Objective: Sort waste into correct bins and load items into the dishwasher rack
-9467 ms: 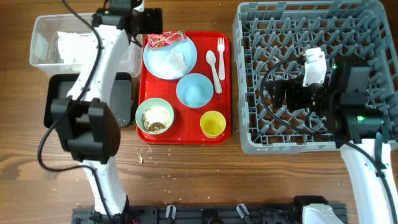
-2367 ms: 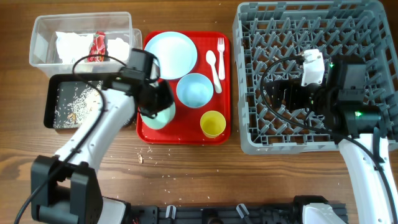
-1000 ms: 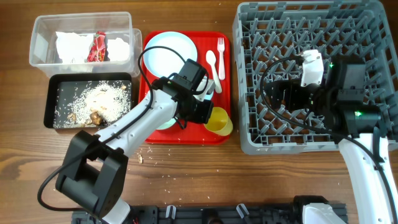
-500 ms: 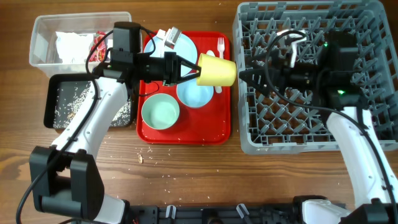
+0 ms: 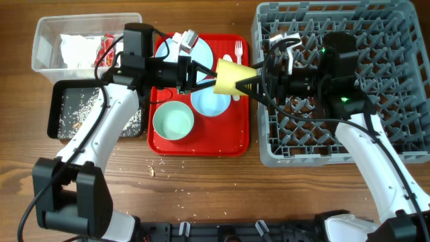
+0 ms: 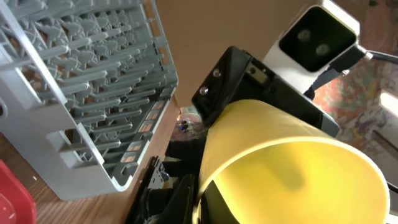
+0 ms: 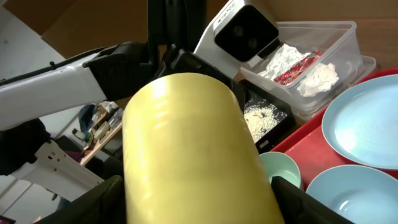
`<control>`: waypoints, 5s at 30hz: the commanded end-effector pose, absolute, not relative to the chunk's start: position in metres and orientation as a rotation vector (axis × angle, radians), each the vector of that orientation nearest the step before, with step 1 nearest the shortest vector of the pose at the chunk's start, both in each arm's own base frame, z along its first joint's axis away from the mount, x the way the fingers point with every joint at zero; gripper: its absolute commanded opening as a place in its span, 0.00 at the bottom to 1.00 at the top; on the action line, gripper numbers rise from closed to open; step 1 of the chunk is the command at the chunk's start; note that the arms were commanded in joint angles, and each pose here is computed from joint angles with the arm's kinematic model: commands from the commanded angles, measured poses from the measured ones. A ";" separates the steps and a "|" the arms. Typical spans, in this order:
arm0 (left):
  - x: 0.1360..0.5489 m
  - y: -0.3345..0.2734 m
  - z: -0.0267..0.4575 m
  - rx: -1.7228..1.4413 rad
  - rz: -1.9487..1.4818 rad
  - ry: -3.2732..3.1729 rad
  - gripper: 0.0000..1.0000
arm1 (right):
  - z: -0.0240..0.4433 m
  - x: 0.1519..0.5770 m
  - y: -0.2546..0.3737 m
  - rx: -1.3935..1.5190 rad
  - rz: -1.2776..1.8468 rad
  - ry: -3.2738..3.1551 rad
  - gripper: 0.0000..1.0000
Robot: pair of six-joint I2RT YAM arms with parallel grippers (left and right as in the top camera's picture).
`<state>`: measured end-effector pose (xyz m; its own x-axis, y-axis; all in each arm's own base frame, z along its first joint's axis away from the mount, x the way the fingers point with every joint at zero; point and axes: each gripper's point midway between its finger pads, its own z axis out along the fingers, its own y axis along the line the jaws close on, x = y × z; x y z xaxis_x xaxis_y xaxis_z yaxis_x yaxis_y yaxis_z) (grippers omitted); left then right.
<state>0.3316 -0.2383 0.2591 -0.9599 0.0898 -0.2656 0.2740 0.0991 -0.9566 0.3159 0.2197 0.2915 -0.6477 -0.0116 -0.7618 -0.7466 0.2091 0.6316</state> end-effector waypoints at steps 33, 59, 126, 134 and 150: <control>0.402 -0.145 0.141 -0.188 -0.670 2.600 0.52 | 0.129 0.255 0.068 0.221 0.130 3.228 0.59; 0.396 -0.042 0.197 0.233 -0.087 2.431 1.00 | 0.029 0.397 0.233 -0.167 0.413 2.989 0.41; 0.380 0.091 0.282 -0.505 -0.529 2.165 1.00 | 0.117 0.360 0.339 -0.614 0.779 2.719 0.72; 0.380 0.091 0.282 -0.505 -0.529 2.165 1.00 | 0.021 0.303 0.338 -0.558 0.711 2.941 0.24; 0.380 0.091 0.282 -0.505 -0.529 2.165 1.00 | 0.333 0.380 0.047 0.106 -0.882 2.041 0.04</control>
